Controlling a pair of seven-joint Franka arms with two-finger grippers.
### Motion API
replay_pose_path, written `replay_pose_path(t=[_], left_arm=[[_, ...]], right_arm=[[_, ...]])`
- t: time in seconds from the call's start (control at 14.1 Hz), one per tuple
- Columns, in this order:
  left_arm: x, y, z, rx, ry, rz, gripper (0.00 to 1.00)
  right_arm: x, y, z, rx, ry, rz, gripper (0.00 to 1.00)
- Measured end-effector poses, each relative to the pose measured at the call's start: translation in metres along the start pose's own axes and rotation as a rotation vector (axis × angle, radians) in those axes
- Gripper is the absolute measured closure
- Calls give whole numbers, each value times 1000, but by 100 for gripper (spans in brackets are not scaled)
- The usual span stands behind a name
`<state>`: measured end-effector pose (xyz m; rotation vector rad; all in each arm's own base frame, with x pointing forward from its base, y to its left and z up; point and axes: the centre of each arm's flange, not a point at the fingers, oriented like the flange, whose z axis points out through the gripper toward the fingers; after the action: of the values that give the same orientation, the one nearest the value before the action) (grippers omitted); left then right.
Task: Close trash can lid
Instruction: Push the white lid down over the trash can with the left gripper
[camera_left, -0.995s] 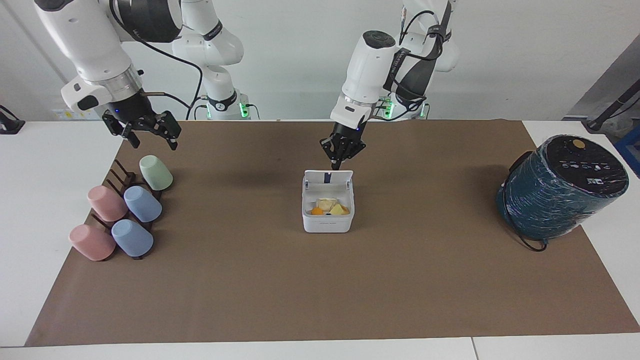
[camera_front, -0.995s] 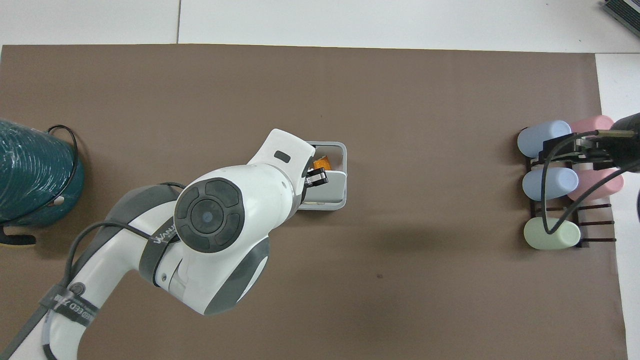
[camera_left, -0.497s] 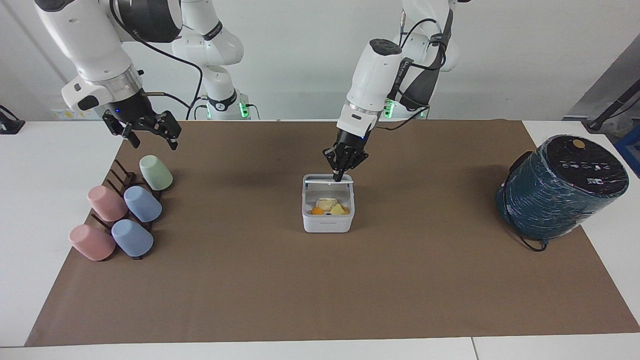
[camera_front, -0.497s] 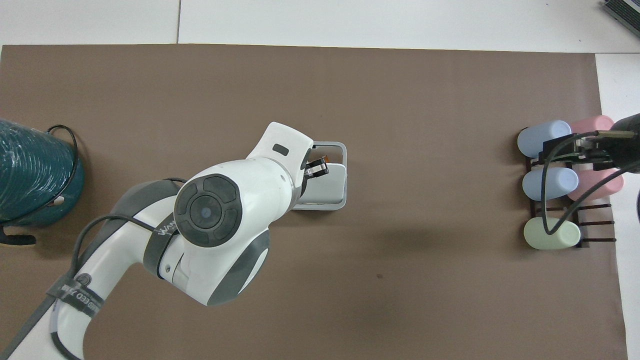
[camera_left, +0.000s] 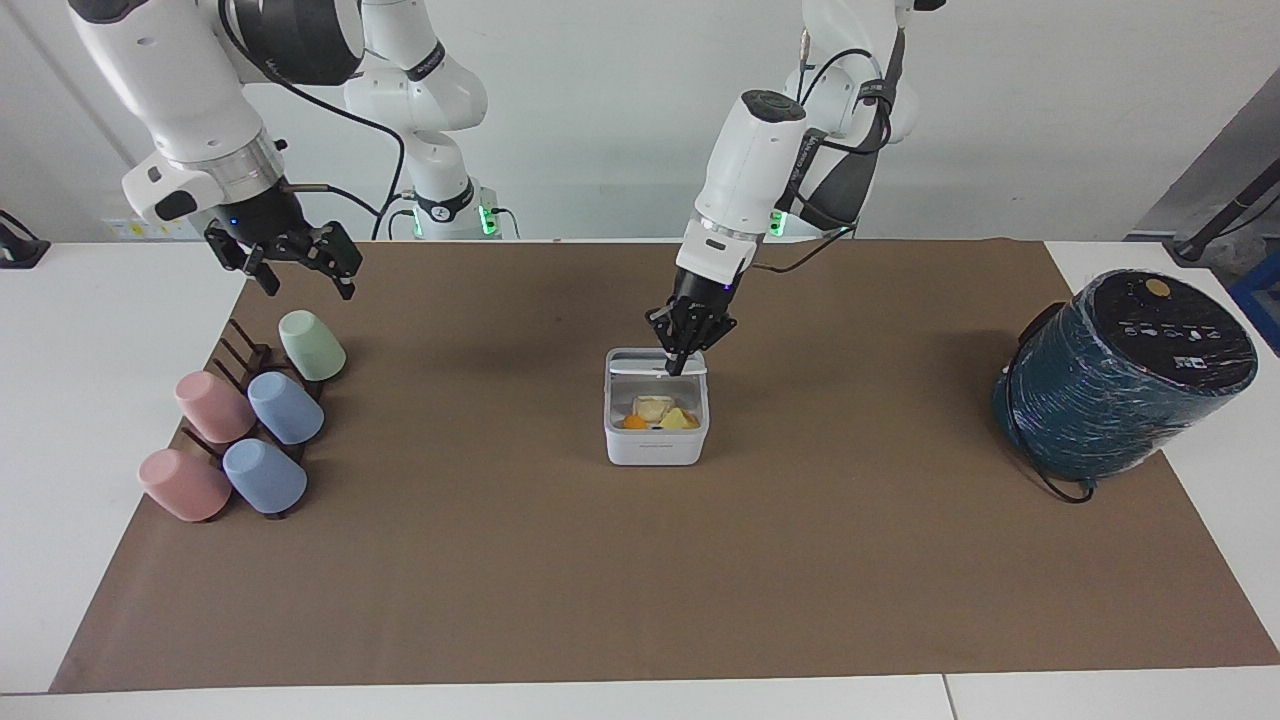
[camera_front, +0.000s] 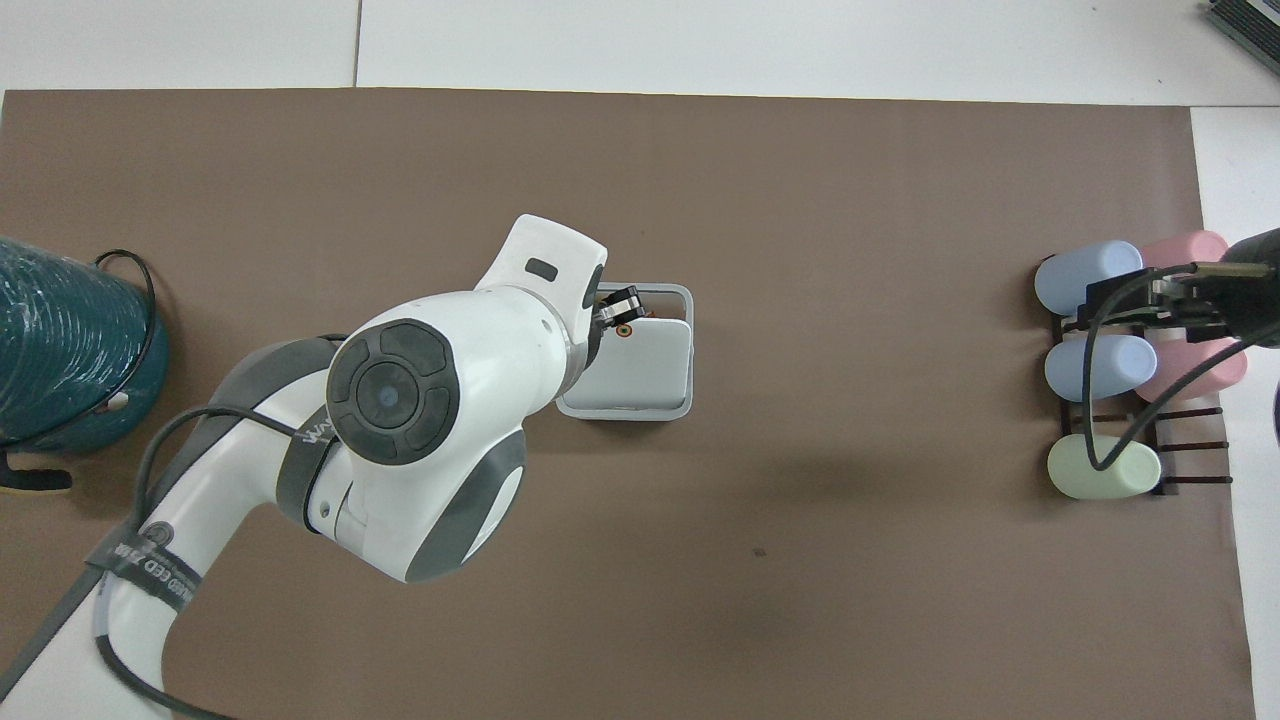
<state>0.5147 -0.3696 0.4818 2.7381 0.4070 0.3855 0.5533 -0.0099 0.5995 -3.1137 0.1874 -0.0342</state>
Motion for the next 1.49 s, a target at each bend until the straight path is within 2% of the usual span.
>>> replay_pose_path(t=[1.14, 1.49], left_arm=[[11, -8, 78, -5, 4, -29, 99], [16, -6, 87, -11, 9, -33, 99]], right_arm=[[0, 0, 0, 0, 1, 0, 0], [0, 0, 0, 0, 1, 0, 0]])
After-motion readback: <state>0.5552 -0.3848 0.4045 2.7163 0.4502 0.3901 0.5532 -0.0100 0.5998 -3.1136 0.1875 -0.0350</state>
